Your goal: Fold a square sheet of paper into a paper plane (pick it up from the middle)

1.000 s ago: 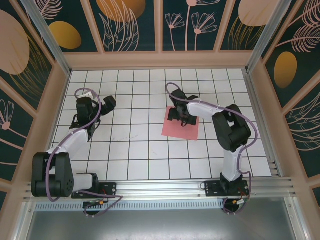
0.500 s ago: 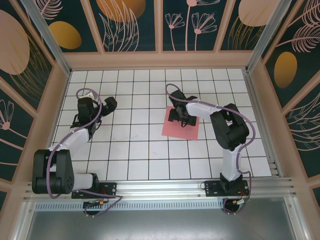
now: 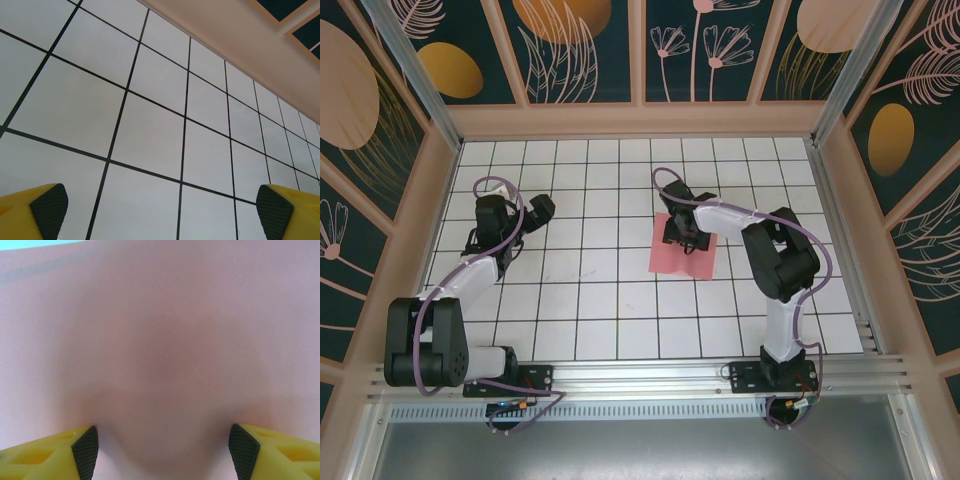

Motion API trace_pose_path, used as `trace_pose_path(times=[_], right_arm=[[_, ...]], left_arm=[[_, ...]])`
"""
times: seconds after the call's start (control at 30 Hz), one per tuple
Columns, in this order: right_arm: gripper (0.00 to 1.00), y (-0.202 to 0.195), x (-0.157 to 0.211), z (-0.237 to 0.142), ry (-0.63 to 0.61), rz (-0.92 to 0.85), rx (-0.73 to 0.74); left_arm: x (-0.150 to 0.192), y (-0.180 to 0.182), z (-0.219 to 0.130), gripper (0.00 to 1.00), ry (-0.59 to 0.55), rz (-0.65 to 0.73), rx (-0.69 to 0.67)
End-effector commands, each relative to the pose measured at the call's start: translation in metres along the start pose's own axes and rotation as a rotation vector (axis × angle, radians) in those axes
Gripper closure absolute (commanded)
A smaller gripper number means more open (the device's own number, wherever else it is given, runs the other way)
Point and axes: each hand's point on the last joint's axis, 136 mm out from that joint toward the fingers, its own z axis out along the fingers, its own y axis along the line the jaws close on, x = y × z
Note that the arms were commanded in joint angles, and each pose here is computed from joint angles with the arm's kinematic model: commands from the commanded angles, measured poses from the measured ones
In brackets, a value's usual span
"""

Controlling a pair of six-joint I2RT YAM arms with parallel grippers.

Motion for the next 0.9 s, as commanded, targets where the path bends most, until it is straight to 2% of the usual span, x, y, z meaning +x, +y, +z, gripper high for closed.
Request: trace_pose_path(times=[0.0,0.1,0.23,0.37,0.5,0.57,0.67,0.87], right_arm=[[0.34,-0.009,0.023,0.015,0.090,-0.022,0.000],[0.46,0.016,0.010,-0.003,0.050,-0.032,-0.136],[0.67,0.060,0.007,-0.037,0.035,-0.053,-0.417],[0.74,0.094,0.009,-0.075,0.018,-0.084,-0.691],[0.75,0.112,0.015,-0.108,0.005,-0.109,-0.894],[0.75,0.113,0.019,-0.111,0.011,-0.109,-0.931],[0.75,0.099,0.014,-0.096,0.021,-0.070,-0.900],[0.70,0.075,0.015,-0.060,0.008,-0.075,-0.725]], left_arm=[[-0.004,-0.005,0.000,0.02,0.000,-0.017,0.016],[-0.001,-0.007,0.001,0.01,0.014,-0.033,0.036],[0.012,-0.014,0.003,0.05,0.053,-0.085,0.102],[0.031,-0.023,0.007,0.10,0.109,-0.123,0.165],[0.050,-0.038,0.012,0.15,0.158,-0.116,0.195],[0.059,-0.048,0.015,0.17,0.181,-0.108,0.218],[0.072,-0.063,0.021,0.19,0.215,-0.106,0.250],[0.093,-0.081,0.034,0.21,0.270,-0.115,0.285]])
